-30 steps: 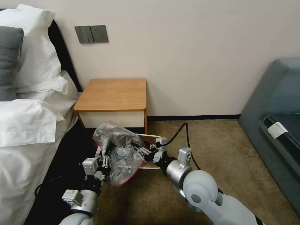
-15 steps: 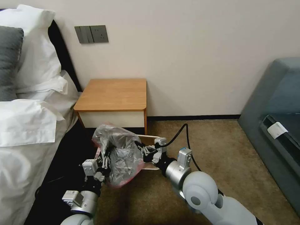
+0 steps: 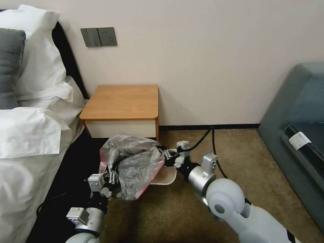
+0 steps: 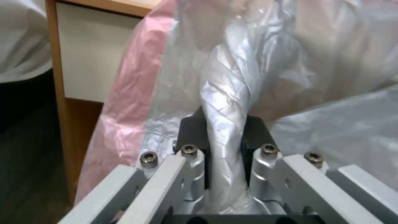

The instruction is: Pick up the garbage bag from the table and place it over the trash can.

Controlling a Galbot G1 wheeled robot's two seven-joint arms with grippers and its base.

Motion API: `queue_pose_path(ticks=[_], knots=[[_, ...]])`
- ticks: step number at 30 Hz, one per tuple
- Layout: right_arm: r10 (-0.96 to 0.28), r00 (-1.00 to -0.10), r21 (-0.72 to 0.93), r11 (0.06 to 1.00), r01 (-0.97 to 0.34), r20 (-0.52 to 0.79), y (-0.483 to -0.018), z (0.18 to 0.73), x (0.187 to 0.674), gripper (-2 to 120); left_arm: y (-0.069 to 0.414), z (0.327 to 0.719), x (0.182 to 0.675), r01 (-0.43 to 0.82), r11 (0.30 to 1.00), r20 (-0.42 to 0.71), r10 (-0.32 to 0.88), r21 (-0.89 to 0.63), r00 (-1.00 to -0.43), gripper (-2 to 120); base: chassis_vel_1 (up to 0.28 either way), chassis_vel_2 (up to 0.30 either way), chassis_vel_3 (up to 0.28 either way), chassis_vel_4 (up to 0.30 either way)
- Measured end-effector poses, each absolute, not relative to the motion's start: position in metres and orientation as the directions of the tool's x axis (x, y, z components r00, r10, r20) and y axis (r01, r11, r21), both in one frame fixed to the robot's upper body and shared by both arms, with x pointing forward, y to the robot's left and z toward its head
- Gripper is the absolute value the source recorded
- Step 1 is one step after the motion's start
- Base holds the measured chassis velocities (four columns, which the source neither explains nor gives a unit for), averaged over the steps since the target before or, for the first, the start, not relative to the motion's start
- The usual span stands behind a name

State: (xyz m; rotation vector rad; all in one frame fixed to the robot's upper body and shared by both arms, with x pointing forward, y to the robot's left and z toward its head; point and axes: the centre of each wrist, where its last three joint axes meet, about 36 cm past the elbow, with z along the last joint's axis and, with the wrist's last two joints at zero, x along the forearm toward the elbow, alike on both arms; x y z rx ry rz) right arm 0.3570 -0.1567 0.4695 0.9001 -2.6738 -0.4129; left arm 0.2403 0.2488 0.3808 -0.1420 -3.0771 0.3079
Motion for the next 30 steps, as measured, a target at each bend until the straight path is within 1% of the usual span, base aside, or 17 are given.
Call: queue_pose_path(ticks=[4, 6, 9, 14, 21, 26, 28, 29, 30], knots=[[-0.589, -0.783, 0.32, 0.795, -0.516, 0.201, -0.177, 0.466, 0.361, 0, 0.25, 0.38, 0.24, 0.095, 0.974, 0.024, 0.102, -0.205, -0.995, 11, 0.0, 0.0, 0.0, 0.0], [-0.589, -0.783, 0.32, 0.795, -0.516, 0.201, -0.177, 0.466, 0.361, 0, 0.25, 0.38, 0.24, 0.095, 0.974, 0.024, 0.102, -0.205, -0.995, 11, 0.0, 0.0, 0.0, 0.0], [-0.556, -0.8, 0.28, 0.823, -0.494, 0.224, -0.199, 0.464, 0.361, 0, 0.251, 0.378, 0.24, 0.11, 0.97, 0.012, 0.116, -0.216, -0.993, 11, 0.0, 0.0, 0.0, 0.0], [-0.537, -0.809, 0.246, 0.839, -0.485, 0.237, -0.214, 0.462, 0.358, 0, 0.251, 0.377, 0.241, 0.12, 0.964, 0.002, 0.124, -0.238, -0.992, 11, 0.0, 0.0, 0.0, 0.0], [-0.535, -0.805, 0.217, 0.844, -0.491, 0.256, -0.221, 0.456, 0.35, 0, 0.251, 0.378, 0.243, 0.111, 0.959, -0.005, 0.114, -0.262, -0.993, 11, 0.0, 0.0, 0.0, 0.0], [-0.532, -0.799, 0.188, 0.847, -0.498, 0.28, -0.223, 0.446, 0.343, 0, 0.25, 0.386, 0.245, 0.095, 0.94, -0.011, 0.097, -0.328, -0.995, 11, 0.0, 0.0, 0.0, 0.0], [-0.533, -0.796, 0.18, 0.846, -0.502, 0.286, -0.223, 0.442, 0.342, 10, 0.248, 0.39, 0.246, 0.086, 0.93, -0.014, 0.087, -0.356, -0.996, 11, 0.0, 0.0, 0.0, 0.0], [-0.533, -0.796, 0.18, 0.846, -0.502, 0.286, -0.223, 0.442, 0.342, 10, 0.248, 0.39, 0.246, 0.086, 0.93, -0.014, 0.087, -0.356, -0.996, 11, 0.0, 0.0, 0.0, 0.0], [-0.533, -0.797, 0.172, 0.846, -0.504, 0.284, -0.222, 0.44, 0.342, 17, 0.246, 0.392, 0.246, 0.083, 0.921, -0.014, 0.084, -0.381, -0.996, 11, 0.0, 0.0, 0.0, 0.0]])
